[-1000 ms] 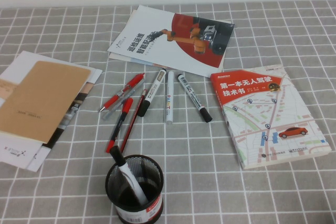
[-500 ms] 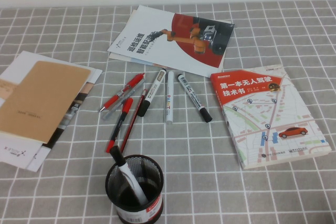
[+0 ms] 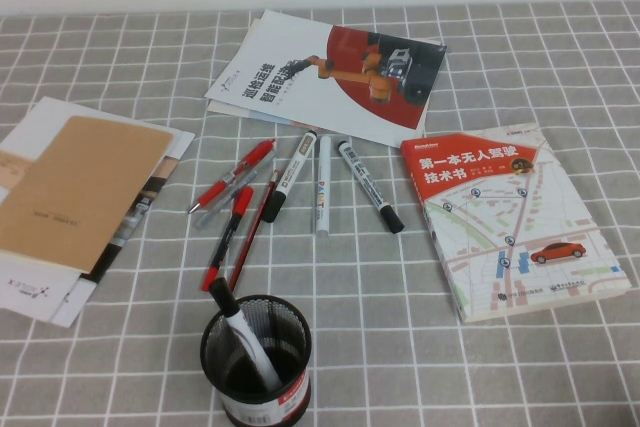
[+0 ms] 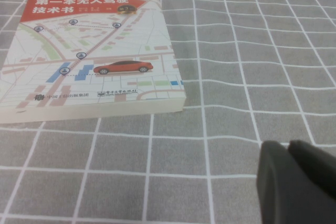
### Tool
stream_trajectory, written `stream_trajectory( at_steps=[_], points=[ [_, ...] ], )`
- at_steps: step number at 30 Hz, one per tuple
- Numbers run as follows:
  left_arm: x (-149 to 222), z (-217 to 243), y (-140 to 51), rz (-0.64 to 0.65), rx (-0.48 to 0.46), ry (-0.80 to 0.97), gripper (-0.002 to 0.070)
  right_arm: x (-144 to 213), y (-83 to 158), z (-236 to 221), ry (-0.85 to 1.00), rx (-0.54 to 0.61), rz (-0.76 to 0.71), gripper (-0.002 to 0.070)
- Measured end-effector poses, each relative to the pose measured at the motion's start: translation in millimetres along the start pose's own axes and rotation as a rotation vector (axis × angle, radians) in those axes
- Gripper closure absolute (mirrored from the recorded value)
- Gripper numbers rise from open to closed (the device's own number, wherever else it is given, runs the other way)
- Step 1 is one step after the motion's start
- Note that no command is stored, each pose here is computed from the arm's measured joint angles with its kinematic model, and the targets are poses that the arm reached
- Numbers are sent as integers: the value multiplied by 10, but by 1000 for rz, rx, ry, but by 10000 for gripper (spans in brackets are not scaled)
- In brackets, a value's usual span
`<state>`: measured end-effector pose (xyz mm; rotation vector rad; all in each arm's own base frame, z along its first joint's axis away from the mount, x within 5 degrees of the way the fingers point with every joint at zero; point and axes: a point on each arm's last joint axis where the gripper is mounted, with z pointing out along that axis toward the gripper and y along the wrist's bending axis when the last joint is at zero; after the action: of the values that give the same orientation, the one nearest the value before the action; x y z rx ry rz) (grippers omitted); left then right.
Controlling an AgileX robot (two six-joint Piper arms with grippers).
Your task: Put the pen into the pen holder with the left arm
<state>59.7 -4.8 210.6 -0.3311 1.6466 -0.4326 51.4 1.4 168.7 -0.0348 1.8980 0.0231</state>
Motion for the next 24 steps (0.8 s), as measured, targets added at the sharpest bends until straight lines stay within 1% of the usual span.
stream_trajectory(
  at_steps=[3, 6, 8, 9, 10, 14, 19, 24],
  points=[
    [-168, 37, -80, 13, -55, 87, 676, 0, 0, 0, 0, 0, 0, 691],
    [-332, 118, -159, 55, -121, 205, 676, 0, 0, 0, 0, 0, 0, 691],
    [-440, 193, -217, 109, -155, 290, 676, 0, 0, 0, 0, 0, 0, 691],
    [-491, 219, -247, 131, -156, 310, 676, 0, 0, 0, 0, 0, 0, 691],
    [-520, 281, -274, 163, -165, 372, 676, 0, 0, 0, 0, 0, 0, 691],
    [-676, 515, -427, 270, -127, 531, 676, 0, 0, 0, 0, 0, 0, 691],
    [-828, 891, -577, 354, -87, 723, 676, 0, 0, 0, 0, 0, 0, 691],
    [-1047, 1399, -722, 445, -56, 866, 676, 0, 0, 0, 0, 0, 0, 691]
  ],
)
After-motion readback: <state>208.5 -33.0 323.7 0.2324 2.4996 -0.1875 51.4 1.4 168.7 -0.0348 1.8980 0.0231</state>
